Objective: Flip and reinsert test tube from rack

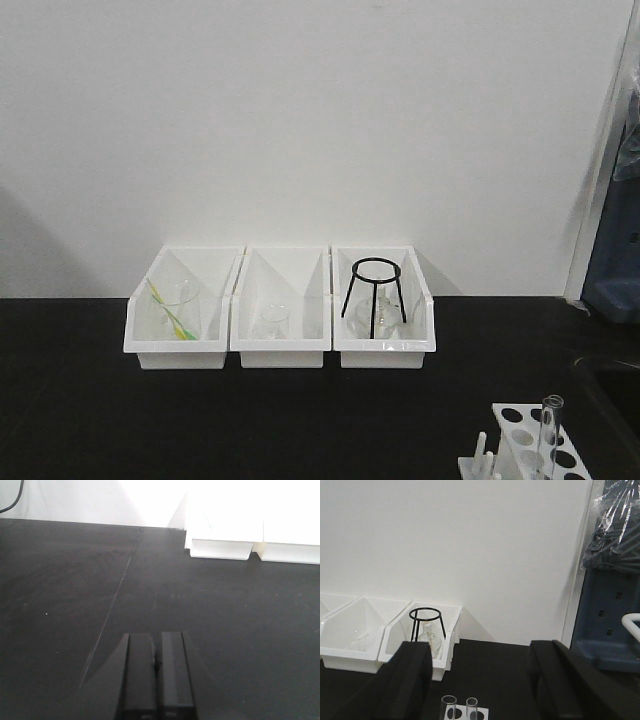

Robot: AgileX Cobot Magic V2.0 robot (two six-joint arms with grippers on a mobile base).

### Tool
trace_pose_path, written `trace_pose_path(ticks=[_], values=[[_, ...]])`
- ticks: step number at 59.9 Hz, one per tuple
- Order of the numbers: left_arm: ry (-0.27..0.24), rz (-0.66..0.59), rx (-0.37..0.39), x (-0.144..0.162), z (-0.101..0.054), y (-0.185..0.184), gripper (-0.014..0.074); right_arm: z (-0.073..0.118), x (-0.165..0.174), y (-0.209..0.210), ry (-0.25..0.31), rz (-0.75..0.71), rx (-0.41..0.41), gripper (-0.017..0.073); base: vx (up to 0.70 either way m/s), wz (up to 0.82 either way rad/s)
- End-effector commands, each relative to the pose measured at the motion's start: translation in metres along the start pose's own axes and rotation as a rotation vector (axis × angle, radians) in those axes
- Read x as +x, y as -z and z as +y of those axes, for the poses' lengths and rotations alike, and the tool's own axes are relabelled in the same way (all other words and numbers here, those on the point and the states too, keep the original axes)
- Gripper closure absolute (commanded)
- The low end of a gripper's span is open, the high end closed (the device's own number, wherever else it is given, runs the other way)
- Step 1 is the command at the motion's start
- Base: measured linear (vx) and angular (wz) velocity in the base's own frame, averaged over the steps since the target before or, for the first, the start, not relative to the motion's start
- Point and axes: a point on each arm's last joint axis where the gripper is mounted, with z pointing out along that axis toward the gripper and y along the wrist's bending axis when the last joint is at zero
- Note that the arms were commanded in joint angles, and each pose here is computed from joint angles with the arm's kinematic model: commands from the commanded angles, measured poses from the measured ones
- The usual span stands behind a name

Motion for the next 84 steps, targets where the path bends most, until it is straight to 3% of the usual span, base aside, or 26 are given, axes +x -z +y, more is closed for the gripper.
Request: trace_pose_path(ticks=[1, 5, 12, 20, 33, 39, 84], values=[[0.003, -0.096, 0.023, -0.008, -0.002, 0.001, 0.06, -0.001, -0.017, 0.004, -0.016, -0.095, 0.001, 0.014, 0.0, 0.0], [0.003, -0.096, 0.023, -0.008, -0.002, 0.001, 0.06, -0.002, -0.015, 0.011, -0.01, -0.091, 0.012, 0.0203, 0.0, 0.0], [0.003, -0.096, 0.023, -0.008, -0.002, 0.001, 0.06, 0.0, 0.004, 0.029, 0.048, -0.103, 0.021, 0.0375, 0.0, 0.0], [0.003, -0.096, 0.023, -0.008, -0.002, 0.001, 0.06, 0.002, 0.042, 0.049, 0.039, -0.116, 0.023, 0.0575, 0.0, 0.0], [0.003, -0.096, 0.023, -0.008, -0.002, 0.001, 0.06, 0.007, 0.093, 0.066, 0.079, -0.143, 0.029, 0.0572, 0.0, 0.0], [0.003, -0.096, 0.023, -0.008, -0.002, 0.001, 0.06, 0.008, 0.112, 0.063, 0.056, -0.102, 0.019, 0.0571, 0.0, 0.0], [0.003, -0.096, 0.023, -0.008, -0.002, 0.001, 0.06, 0.008, 0.114, 0.063, 0.039, -0.061, 0.017, 0.0568, 0.0, 0.0]])
